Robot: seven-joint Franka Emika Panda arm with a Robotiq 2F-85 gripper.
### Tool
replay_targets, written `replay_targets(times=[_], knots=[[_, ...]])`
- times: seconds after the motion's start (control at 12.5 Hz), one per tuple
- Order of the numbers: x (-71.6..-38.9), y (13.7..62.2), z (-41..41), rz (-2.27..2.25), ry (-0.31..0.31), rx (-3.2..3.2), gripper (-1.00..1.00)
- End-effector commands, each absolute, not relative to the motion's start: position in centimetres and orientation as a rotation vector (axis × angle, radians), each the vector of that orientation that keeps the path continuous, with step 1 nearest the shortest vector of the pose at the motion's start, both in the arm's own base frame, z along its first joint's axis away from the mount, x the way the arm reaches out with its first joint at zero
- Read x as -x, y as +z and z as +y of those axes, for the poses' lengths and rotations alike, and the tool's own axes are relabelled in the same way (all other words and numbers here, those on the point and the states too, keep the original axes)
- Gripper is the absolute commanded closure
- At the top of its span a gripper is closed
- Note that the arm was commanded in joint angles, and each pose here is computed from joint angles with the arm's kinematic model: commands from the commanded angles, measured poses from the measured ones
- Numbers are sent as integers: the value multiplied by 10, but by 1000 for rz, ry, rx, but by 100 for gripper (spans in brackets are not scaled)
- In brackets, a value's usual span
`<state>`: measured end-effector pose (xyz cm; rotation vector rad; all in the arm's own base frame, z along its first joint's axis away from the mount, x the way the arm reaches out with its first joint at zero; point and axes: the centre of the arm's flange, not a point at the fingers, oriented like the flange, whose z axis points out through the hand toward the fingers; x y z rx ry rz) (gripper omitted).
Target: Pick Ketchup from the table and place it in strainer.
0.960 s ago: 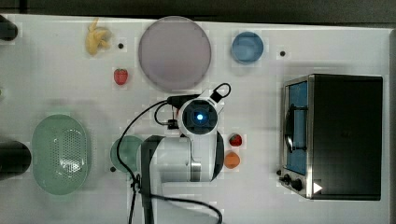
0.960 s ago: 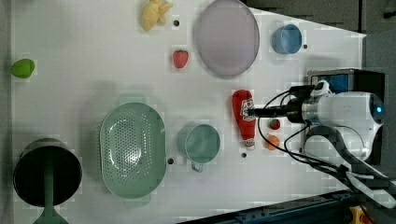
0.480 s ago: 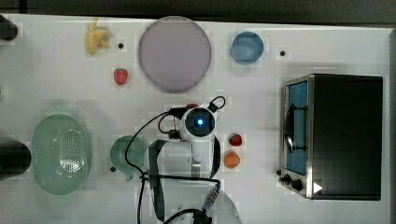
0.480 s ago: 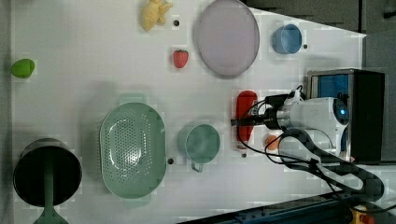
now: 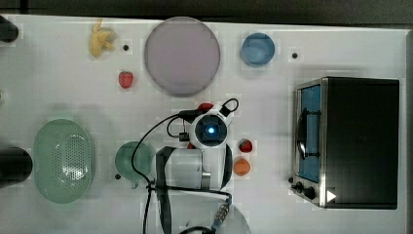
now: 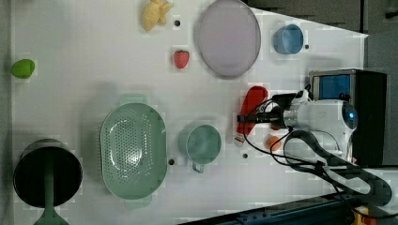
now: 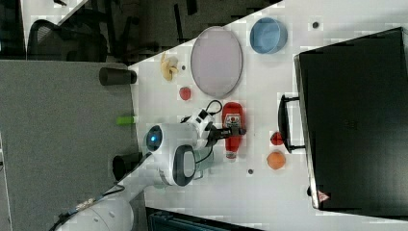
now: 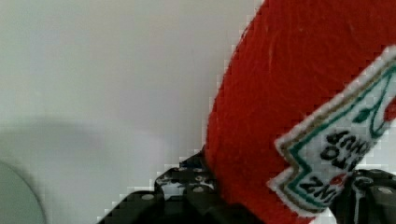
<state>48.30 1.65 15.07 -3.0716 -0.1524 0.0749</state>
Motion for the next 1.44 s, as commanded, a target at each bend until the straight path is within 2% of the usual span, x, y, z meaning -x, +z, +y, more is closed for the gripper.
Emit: replay_targets(times=[0.08, 0.48, 0.56, 0.72, 0.8, 1.12, 1.44], knots=[[-515, 232, 24, -110, -153, 3087, -25], [-514, 350, 78, -50, -147, 3103, -25], [-511, 370, 95, -50, -128, 3109, -25], [-501, 393, 137, 2, -51, 3124, -25], [-494, 396, 161, 8, -14, 3131, -25], [-465, 397, 256, 130, -14, 3115, -25], [-436, 368, 335, 221, -1, 3035, -25]])
